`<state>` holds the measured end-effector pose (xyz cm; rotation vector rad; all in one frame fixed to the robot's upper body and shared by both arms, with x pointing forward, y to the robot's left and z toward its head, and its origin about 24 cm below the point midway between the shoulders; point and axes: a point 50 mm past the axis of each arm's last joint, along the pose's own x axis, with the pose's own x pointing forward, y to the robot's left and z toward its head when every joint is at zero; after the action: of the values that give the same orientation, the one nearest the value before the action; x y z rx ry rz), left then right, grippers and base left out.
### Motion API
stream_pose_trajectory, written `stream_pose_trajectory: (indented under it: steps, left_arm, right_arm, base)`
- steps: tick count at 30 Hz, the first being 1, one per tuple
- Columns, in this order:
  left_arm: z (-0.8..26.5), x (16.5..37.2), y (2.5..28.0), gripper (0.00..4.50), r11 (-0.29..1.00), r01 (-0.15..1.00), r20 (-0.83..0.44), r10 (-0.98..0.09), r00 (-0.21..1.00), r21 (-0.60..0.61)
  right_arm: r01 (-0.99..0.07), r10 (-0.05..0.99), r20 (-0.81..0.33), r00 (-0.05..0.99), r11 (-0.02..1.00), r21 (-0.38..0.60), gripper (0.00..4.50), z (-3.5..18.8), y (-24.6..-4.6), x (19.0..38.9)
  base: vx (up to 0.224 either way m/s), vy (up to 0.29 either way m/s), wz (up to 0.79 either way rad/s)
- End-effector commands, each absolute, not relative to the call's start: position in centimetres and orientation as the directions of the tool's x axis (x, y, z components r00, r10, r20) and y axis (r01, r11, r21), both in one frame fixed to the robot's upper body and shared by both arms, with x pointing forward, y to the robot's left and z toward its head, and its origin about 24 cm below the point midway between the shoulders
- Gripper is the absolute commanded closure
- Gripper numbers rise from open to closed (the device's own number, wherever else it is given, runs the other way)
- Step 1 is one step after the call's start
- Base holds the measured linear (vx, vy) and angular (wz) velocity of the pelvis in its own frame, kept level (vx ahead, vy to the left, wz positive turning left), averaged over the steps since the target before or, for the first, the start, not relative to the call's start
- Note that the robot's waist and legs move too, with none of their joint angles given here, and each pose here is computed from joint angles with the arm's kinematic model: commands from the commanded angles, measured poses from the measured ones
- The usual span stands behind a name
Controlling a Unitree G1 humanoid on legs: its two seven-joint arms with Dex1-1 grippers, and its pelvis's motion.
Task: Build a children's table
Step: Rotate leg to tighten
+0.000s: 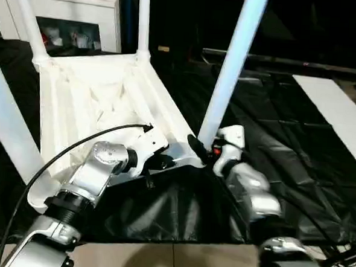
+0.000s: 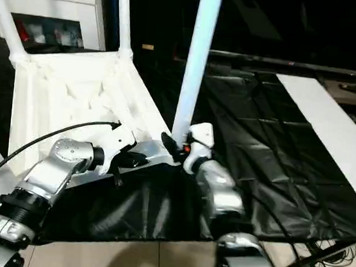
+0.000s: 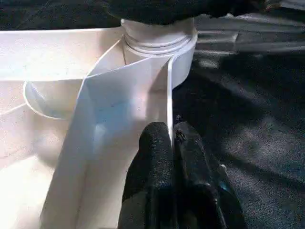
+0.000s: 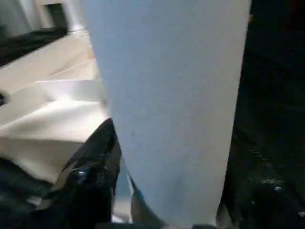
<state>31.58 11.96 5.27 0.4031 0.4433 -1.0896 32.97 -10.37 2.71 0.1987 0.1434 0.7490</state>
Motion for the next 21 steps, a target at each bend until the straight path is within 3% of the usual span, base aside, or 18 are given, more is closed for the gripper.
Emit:
stream_pose_trajectory:
  steps: [1,7,12,20,21]
  left_arm:
    - [5.2,31.2,10.9,4.5,0.357,0.929,-0.509,-0.785,0.353,0.093]
    - [5.3,31.0,12.2,4.5,0.305,0.949,-0.521,-0.798,0.301,0.081]
    - [5.4,30.6,12.8,4.5,0.248,0.967,-0.526,-0.816,0.239,0.056]
    - [5.5,30.3,14.1,4.5,0.177,0.983,-0.554,-0.815,0.172,0.045]
    - [5.5,30.2,14.2,4.5,0.174,0.984,-0.554,-0.815,0.168,0.044]
  right_arm:
    - [-0.778,0.799,-0.024,0.601,0.591,0.213,1.14,3.6,-9.6,32.6]
    - [-0.861,0.878,-0.09,0.471,0.479,0.171,0.65,3.9,-13.4,32.0]
    - [-0.894,0.895,-0.165,0.414,0.435,0.112,0.23,4.0,-14.3,32.1]
    - [-0.931,0.916,-0.208,0.342,0.36,0.057,0.23,5.1,-15.1,32.6]
    - [-0.932,0.917,-0.209,0.339,0.357,0.055,0.49,5.1,-15.1,32.6]
  base:
    - [0.0,0.0,0.0]
    - [0.0,0.0,0.0]
    - [0.0,0.0,0.0]
    - [0.0,0.0,0.0]
    - [0.0,0.0,0.0]
